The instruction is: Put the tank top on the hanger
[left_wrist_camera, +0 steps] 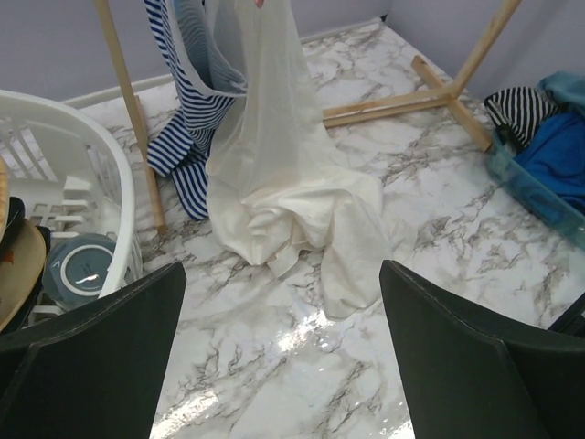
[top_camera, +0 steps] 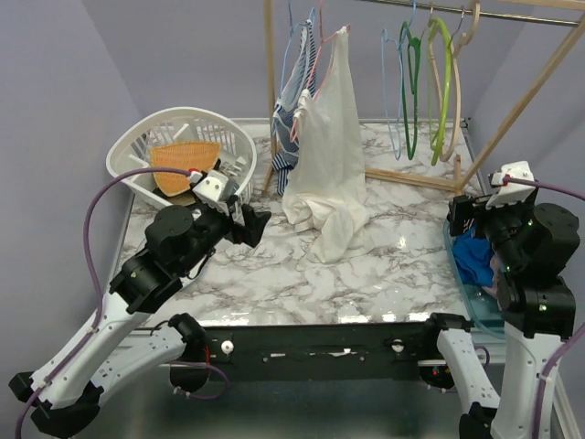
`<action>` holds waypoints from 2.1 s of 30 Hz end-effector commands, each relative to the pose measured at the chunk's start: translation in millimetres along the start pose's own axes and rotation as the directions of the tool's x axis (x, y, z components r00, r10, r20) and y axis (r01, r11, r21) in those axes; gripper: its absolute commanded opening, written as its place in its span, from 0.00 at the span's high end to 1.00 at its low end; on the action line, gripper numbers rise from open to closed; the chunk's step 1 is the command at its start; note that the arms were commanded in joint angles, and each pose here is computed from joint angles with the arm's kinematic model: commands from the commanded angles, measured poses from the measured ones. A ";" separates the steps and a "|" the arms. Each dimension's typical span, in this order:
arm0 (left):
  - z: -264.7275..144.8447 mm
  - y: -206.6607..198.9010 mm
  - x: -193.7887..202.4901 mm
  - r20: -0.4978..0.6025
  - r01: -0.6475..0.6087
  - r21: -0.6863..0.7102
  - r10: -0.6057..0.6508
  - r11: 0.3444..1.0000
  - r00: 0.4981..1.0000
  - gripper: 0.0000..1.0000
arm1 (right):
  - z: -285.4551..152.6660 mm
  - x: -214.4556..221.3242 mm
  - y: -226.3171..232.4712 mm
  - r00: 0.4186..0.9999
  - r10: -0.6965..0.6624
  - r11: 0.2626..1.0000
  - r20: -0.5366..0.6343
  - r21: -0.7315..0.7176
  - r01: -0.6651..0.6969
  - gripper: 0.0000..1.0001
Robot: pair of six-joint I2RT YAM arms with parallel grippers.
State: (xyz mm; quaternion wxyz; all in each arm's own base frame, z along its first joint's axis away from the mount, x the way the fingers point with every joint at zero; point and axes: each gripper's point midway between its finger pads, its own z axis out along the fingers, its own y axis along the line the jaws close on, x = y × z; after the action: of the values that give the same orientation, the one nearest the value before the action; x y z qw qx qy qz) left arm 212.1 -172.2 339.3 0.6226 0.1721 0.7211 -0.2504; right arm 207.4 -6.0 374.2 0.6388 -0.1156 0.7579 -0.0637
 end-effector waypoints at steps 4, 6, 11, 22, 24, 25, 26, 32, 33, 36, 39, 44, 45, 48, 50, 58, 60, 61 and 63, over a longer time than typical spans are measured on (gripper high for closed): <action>31.6 21.7 39.8 -0.111 -0.107 -0.058 0.100 0.993 0.989 0.01 | 28.5 82.5 -57.3 0.967 0.035 0.981 -0.254 0.194 0.015 0.00; 33.1 27.6 51.8 -0.131 -0.129 -0.072 0.118 0.989 0.984 0.01 | 33.4 100.7 -65.6 0.960 0.058 0.988 -0.273 0.156 -0.016 0.00; 29.6 33.0 66.7 -0.134 -0.148 -0.076 0.137 0.986 0.982 0.01 | 34.9 157.6 -116.4 0.906 0.176 0.975 -0.385 0.192 -0.108 0.04; 24.4 35.9 84.8 -0.121 -0.135 -0.077 0.125 0.988 0.985 0.01 | 51.4 206.6 -141.5 0.844 0.237 0.966 -0.482 0.206 -0.153 0.20; 24.3 36.2 87.7 -0.126 -0.137 -0.077 0.127 0.988 0.984 0.01 | 51.5 217.7 -141.9 0.830 0.248 0.963 -0.500 0.217 -0.157 0.20; 24.3 36.8 88.3 -0.126 -0.139 -0.078 0.128 0.987 0.984 0.01 | 52.7 221.8 -144.3 0.828 0.248 0.963 -0.503 0.224 -0.152 0.21; 24.3 37.0 89.8 -0.129 -0.139 -0.078 0.128 0.987 0.983 0.01 | 52.0 229.9 -142.9 0.817 0.255 0.961 -0.517 0.229 -0.155 0.22; 24.1 36.1 91.4 -0.128 -0.141 -0.070 0.131 0.987 0.983 0.01 | 51.7 246.4 -147.0 0.799 0.245 0.962 -0.549 0.240 -0.131 0.39; 23.7 35.6 90.6 -0.125 -0.139 -0.069 0.130 0.988 0.984 0.01 | 51.6 245.8 -147.6 0.801 0.239 0.963 -0.548 0.238 -0.125 0.44; 22.1 36.1 89.3 -0.119 -0.139 -0.072 0.130 0.988 0.984 0.01 | 48.5 232.4 -150.4 0.822 0.220 0.964 -0.525 0.248 -0.099 0.74; 20.8 35.7 86.7 -0.108 -0.137 -0.072 0.129 0.988 0.986 0.01 | 41.1 197.3 -151.9 0.865 0.183 0.962 -0.467 0.265 -0.061 0.97; 18.9 34.2 79.4 -0.087 -0.133 -0.070 0.127 0.989 0.988 0.01 | 19.8 106.1 -155.2 0.939 0.074 0.953 -0.335 0.300 0.032 1.00; 18.3 33.3 76.6 -0.079 -0.132 -0.067 0.127 0.989 0.989 0.01 | 16.8 91.3 -154.1 0.949 0.063 0.952 -0.309 0.304 0.035 1.00; 17.5 31.7 72.4 -0.069 -0.129 -0.061 0.124 0.990 0.990 0.01 | 4.6 35.7 -153.7 0.974 0.013 0.945 -0.224 0.321 0.061 1.00; 17.6 30.9 71.4 -0.067 -0.127 -0.058 0.123 0.990 0.990 0.01 | 2.2 15.1 -157.9 0.980 0.009 0.942 -0.197 0.330 0.058 0.99; 14.1 30.6 65.6 -0.053 -0.123 -0.059 0.120 0.991 0.991 0.01 | -10.2 -82.6 -121.0 0.998 -0.066 0.982 -0.008 0.174 0.067 0.99; 12.7 27.2 62.1 -0.043 -0.116 -0.044 0.114 0.992 0.993 0.01 | -13.3 -94.8 -91.1 0.994 -0.103 0.994 0.041 0.050 0.101 0.99; 12.5 24.7 61.0 -0.040 -0.111 -0.033 0.109 0.993 0.993 0.01 | -17.0 -93.2 -77.2 0.995 -0.089 0.996 0.040 0.008 0.089 0.99; 11.0 17.1 57.4 -0.033 -0.096 0.005 0.096 0.995 0.995 0.01 | -19.1 -89.3 -54.2 0.993 -0.101 0.991 0.065 -0.084 0.106 0.99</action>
State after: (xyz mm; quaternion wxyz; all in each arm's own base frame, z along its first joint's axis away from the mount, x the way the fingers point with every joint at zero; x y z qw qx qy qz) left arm 228.5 -161.0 251.4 0.6064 0.2074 0.7458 -0.1816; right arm 224.0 -108.8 487.7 0.6409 -0.0970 0.7415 -0.1732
